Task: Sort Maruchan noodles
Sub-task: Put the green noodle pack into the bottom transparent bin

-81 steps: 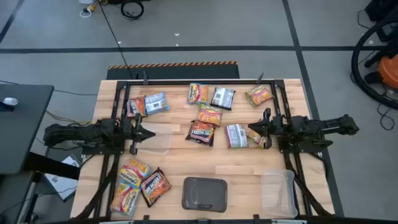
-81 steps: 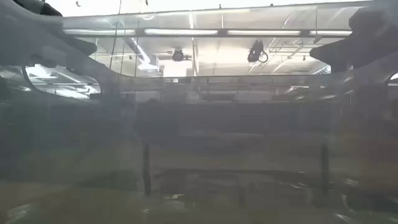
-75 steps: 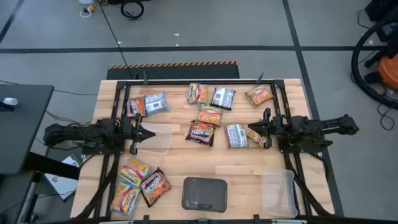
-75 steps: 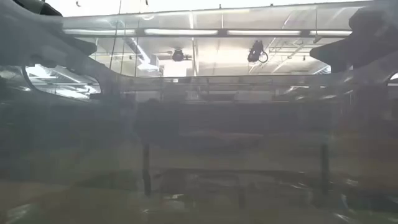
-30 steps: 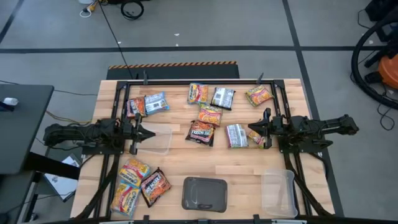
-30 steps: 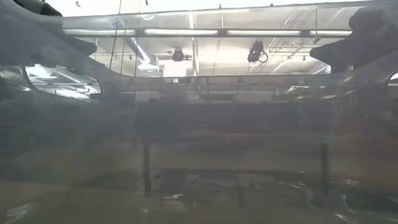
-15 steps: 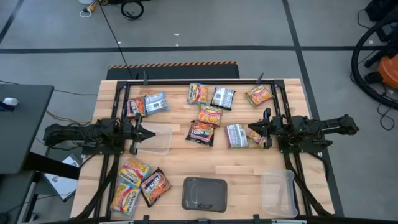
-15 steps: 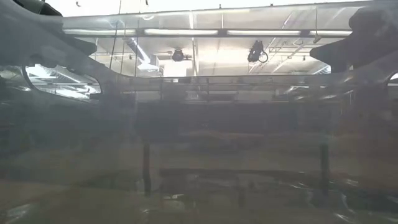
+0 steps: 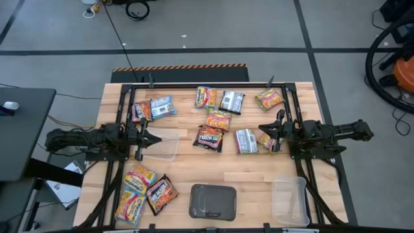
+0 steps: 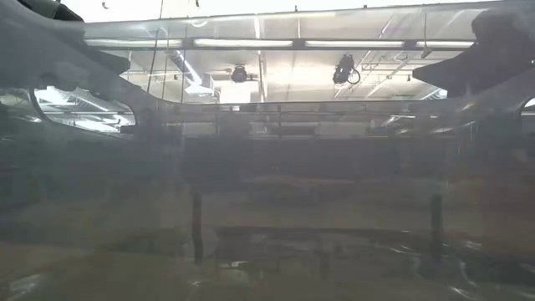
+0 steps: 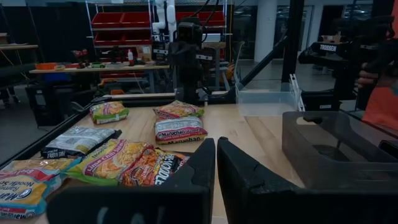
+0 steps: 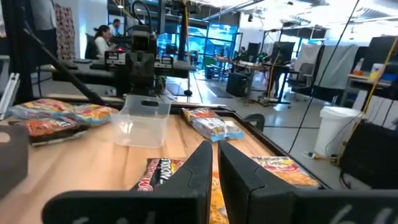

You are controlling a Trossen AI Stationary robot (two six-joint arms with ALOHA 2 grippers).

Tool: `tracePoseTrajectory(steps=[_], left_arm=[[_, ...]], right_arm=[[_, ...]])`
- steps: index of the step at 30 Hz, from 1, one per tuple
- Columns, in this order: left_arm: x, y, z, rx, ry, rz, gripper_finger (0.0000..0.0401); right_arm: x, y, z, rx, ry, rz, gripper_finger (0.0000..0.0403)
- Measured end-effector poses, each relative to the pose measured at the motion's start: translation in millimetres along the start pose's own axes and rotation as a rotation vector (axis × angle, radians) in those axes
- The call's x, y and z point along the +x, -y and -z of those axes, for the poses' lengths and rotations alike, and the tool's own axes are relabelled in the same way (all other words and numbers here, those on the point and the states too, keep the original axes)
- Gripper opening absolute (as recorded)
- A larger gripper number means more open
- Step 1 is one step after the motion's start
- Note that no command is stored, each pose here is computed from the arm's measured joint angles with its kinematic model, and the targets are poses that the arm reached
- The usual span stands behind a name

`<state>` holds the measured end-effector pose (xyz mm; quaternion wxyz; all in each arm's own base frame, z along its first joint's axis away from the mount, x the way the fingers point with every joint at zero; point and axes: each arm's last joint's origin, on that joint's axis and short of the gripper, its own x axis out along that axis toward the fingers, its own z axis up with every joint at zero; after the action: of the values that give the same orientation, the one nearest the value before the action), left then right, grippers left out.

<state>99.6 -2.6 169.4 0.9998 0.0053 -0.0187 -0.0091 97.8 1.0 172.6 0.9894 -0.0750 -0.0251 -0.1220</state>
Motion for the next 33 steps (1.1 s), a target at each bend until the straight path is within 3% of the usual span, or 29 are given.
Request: tracePoseTrajectory(steps=[3,7,10,19,23,29,33], left_arm=[[0.0,0.0,-0.1,0.0,0.0,0.0,0.0025],[0.0,0.0,-0.2,0.0,0.001,0.0,0.0025],[0.0,0.0,0.0,0.0,0.0,0.0,0.0025],[0.0,0.0,-0.1,0.0,0.0,0.0,0.0025],[0.0,0.0,-0.1,0.0,0.0,0.0,0.0025],[0.0,0.0,-0.1,0.0,0.0,0.0,0.0025],[0.0,0.0,0.0,0.0,0.0,0.0,0.0025]], right_arm=[[0.0,0.9,-1.4,0.025,0.011,0.02,0.0033],[-0.2,0.3,-7.1,0.239,0.072,-0.036,0.0033],[-0.1,2.6,-14.2,0.301,0.058,-0.003,0.0032],[24.7,-20.1,-40.9,0.396,-0.426,-0.056,0.0006],[42.8,-46.9,-51.6,0.328,-0.694,-0.062,0.0005],[55.7,-95.0,-52.9,0.153,-1.061,0.108,0.0004],[60.7,-116.4,-45.6,0.083,-1.248,0.292,0.0014]])
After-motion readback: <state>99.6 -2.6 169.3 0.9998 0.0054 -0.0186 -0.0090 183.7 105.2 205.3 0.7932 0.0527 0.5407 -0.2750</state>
